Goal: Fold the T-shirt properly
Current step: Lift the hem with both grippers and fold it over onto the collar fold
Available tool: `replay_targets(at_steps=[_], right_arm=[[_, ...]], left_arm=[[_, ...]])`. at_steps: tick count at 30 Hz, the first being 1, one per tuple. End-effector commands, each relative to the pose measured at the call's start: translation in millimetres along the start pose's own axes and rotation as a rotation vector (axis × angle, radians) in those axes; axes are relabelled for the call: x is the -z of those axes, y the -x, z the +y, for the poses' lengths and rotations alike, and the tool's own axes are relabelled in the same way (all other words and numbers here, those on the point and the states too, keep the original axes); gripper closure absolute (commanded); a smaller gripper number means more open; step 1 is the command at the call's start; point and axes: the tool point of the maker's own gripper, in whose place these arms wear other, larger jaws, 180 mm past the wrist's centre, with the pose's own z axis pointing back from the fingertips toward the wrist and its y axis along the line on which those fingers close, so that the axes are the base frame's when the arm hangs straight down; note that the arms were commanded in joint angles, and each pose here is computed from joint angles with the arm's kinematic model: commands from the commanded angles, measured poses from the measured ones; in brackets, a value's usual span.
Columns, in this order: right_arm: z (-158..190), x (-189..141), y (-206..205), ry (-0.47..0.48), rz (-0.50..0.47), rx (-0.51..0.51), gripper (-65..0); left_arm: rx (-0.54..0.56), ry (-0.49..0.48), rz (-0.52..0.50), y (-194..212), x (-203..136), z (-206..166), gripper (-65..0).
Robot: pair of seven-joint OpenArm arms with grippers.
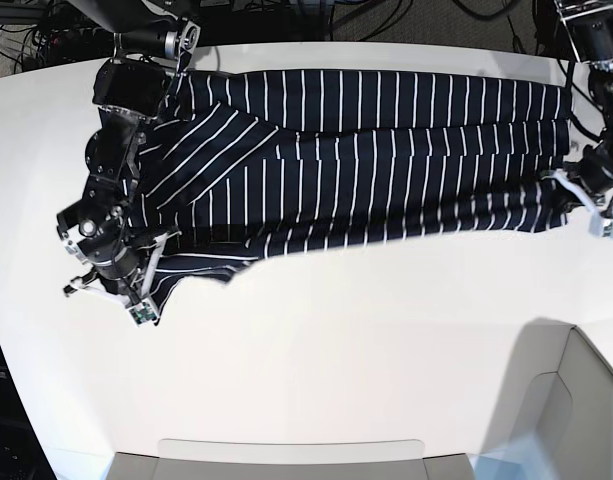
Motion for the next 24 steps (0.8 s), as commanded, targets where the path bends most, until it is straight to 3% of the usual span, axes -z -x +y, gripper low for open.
replay_targets(at_steps=[1, 10, 17, 24], right_arm=[[-12.6, -9.9, -10.1, 0.038, -0.03, -0.018, 0.0], [-16.6, -39.7, 15.7, 0.111, 0.054, -0.037, 0.0], [-8.7, -59.9, 29.4, 0.136, 0.056, -0.053, 0.0], [3.3, -67.1, 50.3, 0.123, 0.093, -0.071, 0.0]], left_arm=[[0.01, -0.034, -0.054, -19.2, -12.1, 13.7, 0.0], [0.033, -0.022, 0.006, 8.8, -17.9, 14.8, 0.0], [0.03, -0.017, 0.056, 31.7, -20.3, 14.0, 0.0], [0.059, -0.075, 0.02, 25.8, -48.6, 25.2, 0.0]])
